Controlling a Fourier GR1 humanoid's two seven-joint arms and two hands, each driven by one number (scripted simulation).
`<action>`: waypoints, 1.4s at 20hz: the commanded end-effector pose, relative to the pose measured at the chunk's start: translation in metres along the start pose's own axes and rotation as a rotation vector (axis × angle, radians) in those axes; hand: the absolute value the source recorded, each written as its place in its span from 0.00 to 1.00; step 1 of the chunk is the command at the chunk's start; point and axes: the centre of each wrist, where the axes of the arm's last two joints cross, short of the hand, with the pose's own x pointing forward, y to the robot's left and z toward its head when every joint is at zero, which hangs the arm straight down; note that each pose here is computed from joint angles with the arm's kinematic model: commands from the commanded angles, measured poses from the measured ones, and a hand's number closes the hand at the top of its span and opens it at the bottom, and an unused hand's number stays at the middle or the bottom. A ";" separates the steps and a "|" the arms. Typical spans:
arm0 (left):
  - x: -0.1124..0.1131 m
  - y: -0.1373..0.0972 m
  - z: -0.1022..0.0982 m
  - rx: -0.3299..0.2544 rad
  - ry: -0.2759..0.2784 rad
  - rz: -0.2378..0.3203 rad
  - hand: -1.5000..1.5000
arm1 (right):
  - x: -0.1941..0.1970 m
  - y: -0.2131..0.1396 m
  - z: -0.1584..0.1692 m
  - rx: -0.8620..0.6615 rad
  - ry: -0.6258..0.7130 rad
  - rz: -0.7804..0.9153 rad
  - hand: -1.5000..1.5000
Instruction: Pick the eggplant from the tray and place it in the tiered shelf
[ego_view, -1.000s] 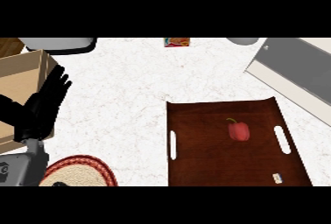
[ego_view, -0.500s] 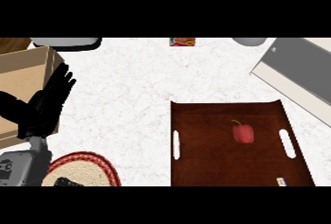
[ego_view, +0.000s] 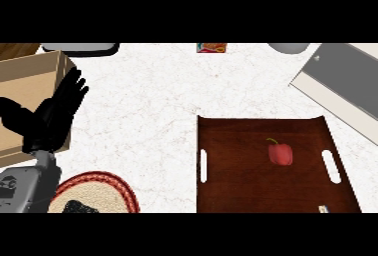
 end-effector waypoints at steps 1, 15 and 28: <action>-0.016 0.005 0.001 0.004 -0.008 -0.014 0.50 | -0.026 -0.043 -0.014 -0.035 0.053 -0.035 1.00; 0.006 -0.019 -0.006 -0.022 -0.016 0.004 0.50 | -0.144 -0.070 -0.055 -0.094 0.120 -0.089 1.00; -0.015 -0.004 0.006 -0.015 0.004 0.008 0.50 | -0.189 -0.075 -0.066 -0.119 0.100 -0.086 1.00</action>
